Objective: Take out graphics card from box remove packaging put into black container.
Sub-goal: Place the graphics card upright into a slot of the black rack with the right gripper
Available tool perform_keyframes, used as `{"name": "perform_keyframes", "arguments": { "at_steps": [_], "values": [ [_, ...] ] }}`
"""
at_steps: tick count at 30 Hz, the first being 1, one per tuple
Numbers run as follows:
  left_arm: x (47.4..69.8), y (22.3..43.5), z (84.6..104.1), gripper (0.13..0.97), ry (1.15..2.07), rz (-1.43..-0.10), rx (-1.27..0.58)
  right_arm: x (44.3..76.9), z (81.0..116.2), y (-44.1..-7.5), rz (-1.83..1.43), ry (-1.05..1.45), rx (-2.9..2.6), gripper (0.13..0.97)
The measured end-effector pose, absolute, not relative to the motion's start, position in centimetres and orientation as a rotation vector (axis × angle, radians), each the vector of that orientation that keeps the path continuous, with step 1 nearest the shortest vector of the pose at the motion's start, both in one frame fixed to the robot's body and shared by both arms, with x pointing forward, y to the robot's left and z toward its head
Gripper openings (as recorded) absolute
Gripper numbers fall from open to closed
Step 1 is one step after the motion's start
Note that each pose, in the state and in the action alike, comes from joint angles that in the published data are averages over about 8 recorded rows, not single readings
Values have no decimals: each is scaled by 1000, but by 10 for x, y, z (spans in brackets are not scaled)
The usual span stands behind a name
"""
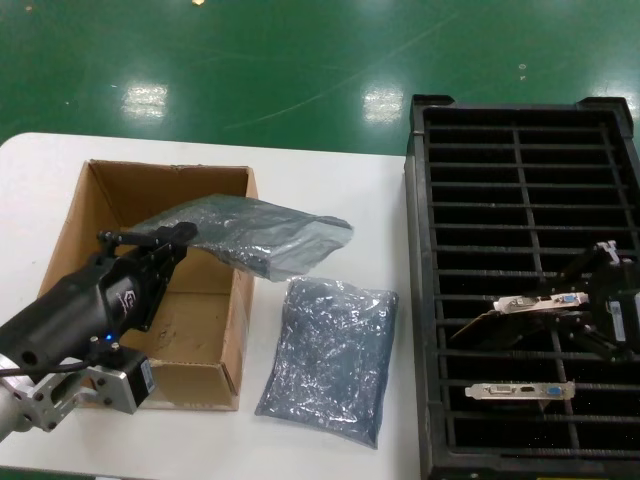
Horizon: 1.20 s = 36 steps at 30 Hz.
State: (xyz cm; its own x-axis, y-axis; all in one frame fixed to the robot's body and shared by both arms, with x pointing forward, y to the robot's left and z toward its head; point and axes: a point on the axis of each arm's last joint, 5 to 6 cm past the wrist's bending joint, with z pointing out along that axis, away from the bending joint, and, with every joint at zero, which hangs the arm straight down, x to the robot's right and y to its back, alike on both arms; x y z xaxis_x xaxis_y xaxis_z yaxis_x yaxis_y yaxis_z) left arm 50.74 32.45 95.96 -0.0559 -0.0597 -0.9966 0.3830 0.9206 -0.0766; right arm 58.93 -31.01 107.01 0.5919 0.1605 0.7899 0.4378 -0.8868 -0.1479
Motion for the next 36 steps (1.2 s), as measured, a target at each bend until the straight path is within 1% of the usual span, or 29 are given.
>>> {"name": "perform_keyframes", "arguments": {
  "at_steps": [10,17,29,36],
  "values": [
    [507,325,960,139,1591,-367,257,593,1060,-303,-1239,-572,-2530,187],
    [507,325,960,139,1591,-367,257,592,1059,-297,-1296,-620,-2520,187],
    [507,325,960,139,1591,-367,257,574,1065,-292,-1348,-696,-2472,187],
    [507,325,960,139,1591,-367,257,568,1062,-289,-1331,-736,-2466,181]
  ]
}}
